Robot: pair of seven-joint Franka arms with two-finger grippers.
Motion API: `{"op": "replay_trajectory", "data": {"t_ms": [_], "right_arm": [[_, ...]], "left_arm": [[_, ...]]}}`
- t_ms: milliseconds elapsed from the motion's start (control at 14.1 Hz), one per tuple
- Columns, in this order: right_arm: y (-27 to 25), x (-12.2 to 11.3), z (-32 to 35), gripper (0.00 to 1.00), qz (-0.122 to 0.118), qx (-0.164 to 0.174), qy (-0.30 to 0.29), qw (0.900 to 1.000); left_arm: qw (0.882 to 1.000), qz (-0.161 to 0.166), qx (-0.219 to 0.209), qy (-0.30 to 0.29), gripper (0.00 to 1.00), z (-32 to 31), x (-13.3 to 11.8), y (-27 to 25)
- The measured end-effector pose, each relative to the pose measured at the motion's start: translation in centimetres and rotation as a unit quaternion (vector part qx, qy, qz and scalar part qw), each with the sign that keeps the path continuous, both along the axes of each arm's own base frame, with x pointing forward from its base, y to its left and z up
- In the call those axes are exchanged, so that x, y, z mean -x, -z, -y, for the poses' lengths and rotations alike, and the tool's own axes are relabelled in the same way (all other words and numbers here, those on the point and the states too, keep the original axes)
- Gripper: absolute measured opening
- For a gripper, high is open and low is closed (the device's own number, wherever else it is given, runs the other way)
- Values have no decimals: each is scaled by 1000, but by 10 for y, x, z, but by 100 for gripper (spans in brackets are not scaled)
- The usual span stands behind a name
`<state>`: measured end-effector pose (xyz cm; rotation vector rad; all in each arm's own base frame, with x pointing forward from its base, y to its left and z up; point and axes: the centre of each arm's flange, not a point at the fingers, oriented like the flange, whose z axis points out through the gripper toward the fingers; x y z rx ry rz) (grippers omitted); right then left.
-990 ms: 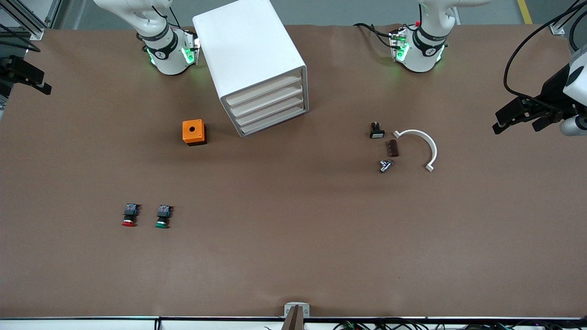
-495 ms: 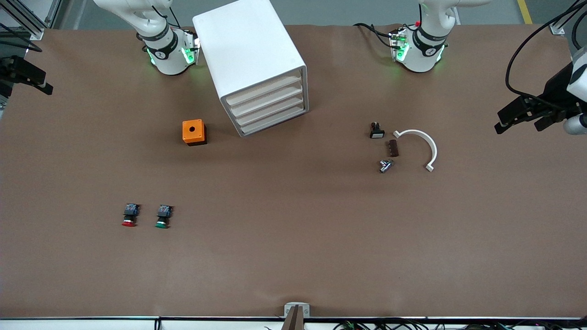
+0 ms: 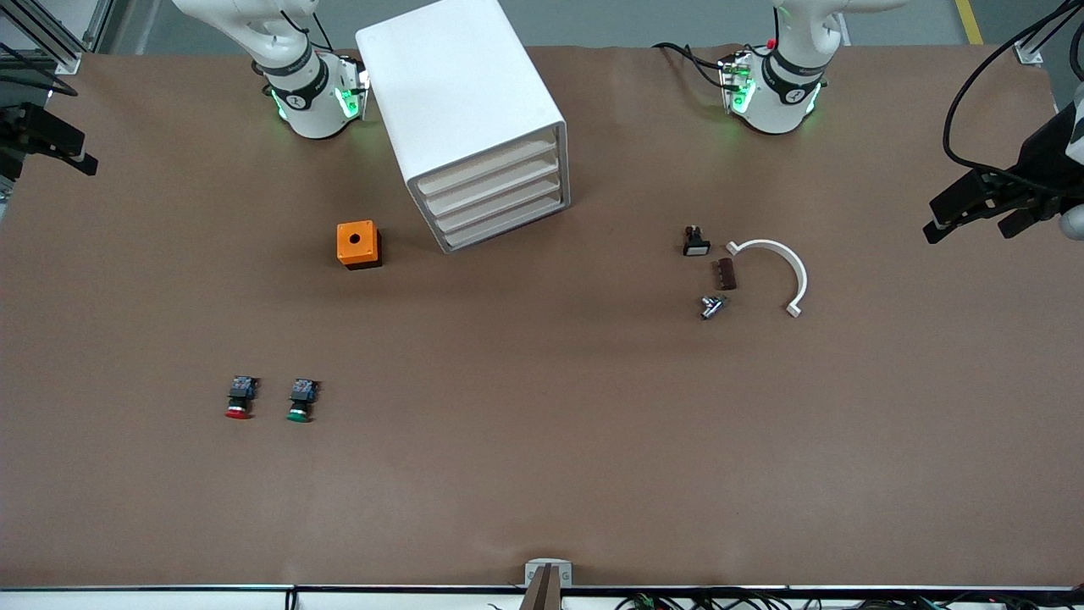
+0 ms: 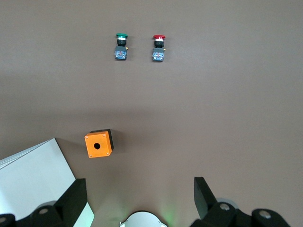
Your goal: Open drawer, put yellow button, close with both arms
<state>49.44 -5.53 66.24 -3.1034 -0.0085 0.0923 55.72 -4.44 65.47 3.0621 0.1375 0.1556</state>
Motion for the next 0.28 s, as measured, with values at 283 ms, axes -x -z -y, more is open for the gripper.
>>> {"op": "replay_trajectory", "data": {"t_ms": [283], "right_arm": [[0, 0, 1, 100, 1, -1, -14, 1000]], "left_arm": [[1000, -2, 0, 0, 100, 0, 0, 0]]}}
